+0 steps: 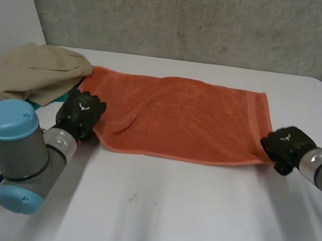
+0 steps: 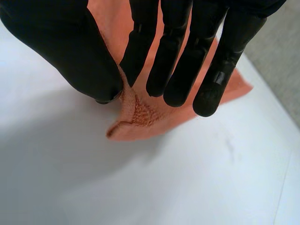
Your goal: Fold the laundry.
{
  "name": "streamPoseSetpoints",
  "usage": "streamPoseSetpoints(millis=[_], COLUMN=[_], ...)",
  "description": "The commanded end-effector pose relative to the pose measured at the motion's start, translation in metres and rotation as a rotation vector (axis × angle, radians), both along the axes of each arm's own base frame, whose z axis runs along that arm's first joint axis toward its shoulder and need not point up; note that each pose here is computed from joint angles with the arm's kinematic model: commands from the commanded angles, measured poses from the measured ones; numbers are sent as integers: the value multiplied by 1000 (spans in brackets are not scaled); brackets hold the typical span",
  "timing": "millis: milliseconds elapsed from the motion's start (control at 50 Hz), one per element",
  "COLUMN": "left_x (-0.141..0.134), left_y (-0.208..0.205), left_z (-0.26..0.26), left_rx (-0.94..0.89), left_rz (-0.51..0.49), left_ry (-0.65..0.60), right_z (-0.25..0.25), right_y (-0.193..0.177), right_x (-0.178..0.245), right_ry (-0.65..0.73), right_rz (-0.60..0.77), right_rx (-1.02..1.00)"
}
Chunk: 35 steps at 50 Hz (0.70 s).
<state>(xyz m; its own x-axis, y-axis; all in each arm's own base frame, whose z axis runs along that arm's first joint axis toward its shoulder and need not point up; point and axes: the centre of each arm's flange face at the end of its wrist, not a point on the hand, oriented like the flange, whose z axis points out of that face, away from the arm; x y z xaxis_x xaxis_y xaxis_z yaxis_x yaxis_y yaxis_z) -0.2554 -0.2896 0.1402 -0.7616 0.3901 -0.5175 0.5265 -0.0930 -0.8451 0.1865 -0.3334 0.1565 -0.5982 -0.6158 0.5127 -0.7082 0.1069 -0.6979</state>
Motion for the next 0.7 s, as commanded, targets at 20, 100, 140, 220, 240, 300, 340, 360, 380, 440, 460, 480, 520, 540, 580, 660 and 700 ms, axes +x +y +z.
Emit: streamPoseSetpoints(millis=[20, 100, 140, 220, 240, 300, 340, 360, 380, 440, 460, 480, 520, 540, 580, 660, 700], left_x=[9, 17, 21, 29, 31, 38, 39, 40, 39, 39, 39, 40, 41, 41, 41, 39, 38], left_y=[1, -5, -5, -7, -8, -11, -11, -8, -7, -1, 1, 2, 7, 8, 10, 13, 13], left_z=[3, 2, 1, 0, 0, 2, 2, 0, 0, -3, -3, -4, -5, -4, -4, -3, -1], left_rx=[16, 28, 38, 47, 50, 62, 79, 114, 127, 215, 233, 255, 320, 334, 364, 421, 429], left_rz=[29, 58, 70, 107, 120, 154, 163, 171, 173, 191, 194, 201, 220, 224, 236, 254, 262], left_ry=[6, 8, 6, 9, 13, 54, 83, 117, 130, 193, 206, 220, 262, 273, 297, 343, 358], right_z=[7, 7, 6, 6, 6, 4, 3, 4, 3, 5, 6, 6, 9, 9, 10, 11, 11], right_y=[-5, -10, -13, -16, -16, -15, -14, -14, -14, -17, -18, -20, -25, -25, -28, -28, -28], right_x=[-21, -28, -31, -35, -35, -35, -35, -35, -35, -35, -35, -36, -39, -40, -43, -45, -45], right_ry=[-3, -32, -53, -79, -82, -86, -86, -86, -86, -86, -86, -86, -88, -87, -86, -83, -83], right_rz=[-66, -106, -125, -145, -145, -148, -146, -146, -147, -148, -149, -151, -160, -164, -173, -178, -178], right_rx=[-14, -22, -25, -31, -30, -23, -20, -23, -23, -45, -54, -63, -92, -96, -102, -103, -106])
